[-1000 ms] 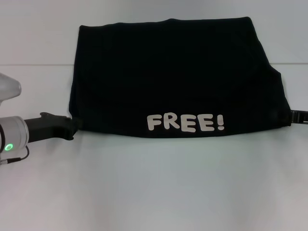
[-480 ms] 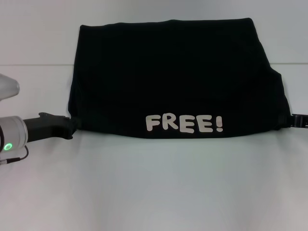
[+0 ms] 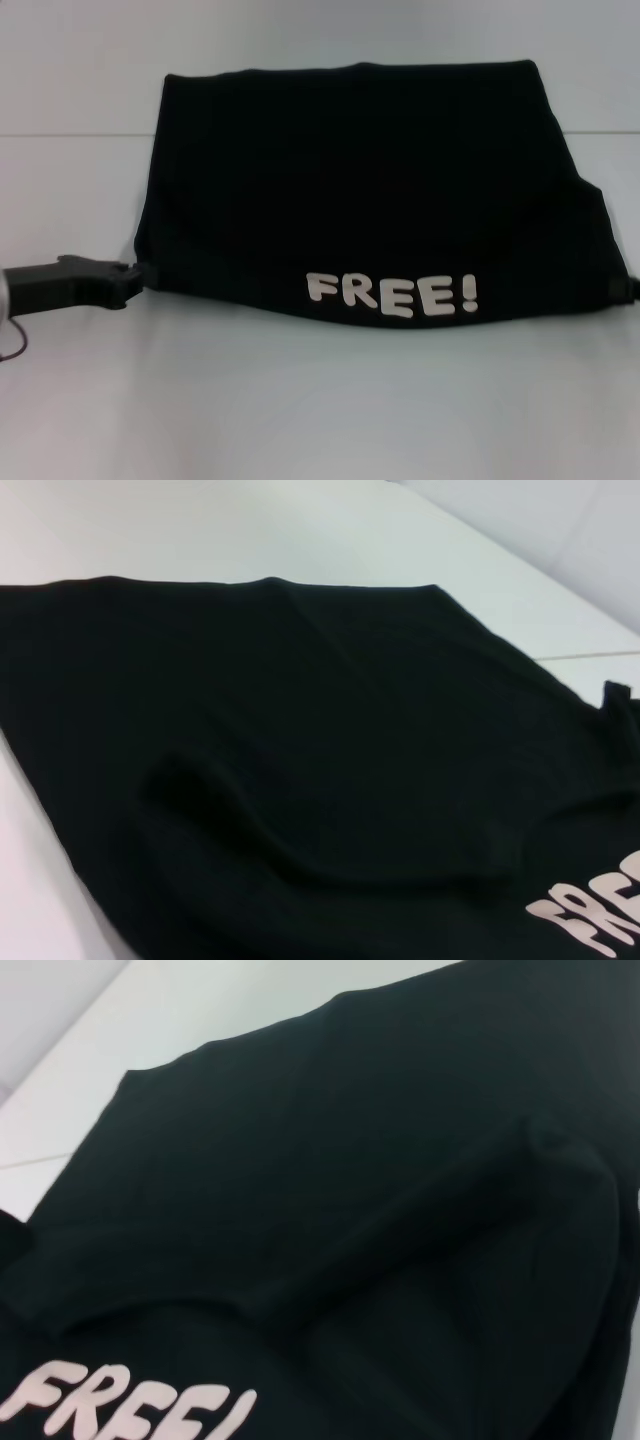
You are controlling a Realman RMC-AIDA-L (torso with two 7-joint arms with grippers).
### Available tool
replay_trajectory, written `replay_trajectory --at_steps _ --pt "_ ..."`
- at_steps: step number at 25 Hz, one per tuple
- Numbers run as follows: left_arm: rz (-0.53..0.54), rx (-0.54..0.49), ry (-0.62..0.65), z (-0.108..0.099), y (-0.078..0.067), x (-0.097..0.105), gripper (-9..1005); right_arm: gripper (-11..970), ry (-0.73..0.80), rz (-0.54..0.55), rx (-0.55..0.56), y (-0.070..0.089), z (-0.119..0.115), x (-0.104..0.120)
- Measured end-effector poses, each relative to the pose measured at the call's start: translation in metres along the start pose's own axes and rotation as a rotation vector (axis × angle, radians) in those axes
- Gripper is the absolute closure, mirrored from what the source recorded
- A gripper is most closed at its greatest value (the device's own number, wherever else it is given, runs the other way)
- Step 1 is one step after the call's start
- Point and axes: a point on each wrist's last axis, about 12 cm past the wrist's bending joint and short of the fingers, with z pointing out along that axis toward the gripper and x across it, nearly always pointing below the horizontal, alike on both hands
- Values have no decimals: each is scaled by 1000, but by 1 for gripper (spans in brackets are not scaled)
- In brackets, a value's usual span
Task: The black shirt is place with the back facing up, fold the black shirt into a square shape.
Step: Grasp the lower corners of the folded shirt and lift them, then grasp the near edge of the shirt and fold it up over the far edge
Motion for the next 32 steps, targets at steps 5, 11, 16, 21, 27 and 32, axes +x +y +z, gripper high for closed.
replay_trajectory --at_steps 5,11,16,21,27,32 --pt "-66 102 -10 -27 -5 10 979 909 2 -12 -99 1 -31 29" --pt "-131 246 22 -55 -15 27 973 909 -8 -24 -198 5 -67 64" --pt "-167 349 84 -69 -27 49 968 909 -10 -24 -246 9 -88 93" --pt "-199 415 109 -79 -37 65 963 909 -25 -35 -295 16 -103 117" --pt "-231 423 175 -79 -39 74 957 908 -12 -1 -308 19 -113 135" --pt "-212 430 168 -76 -38 66 952 908 -33 -11 -318 19 -115 129"
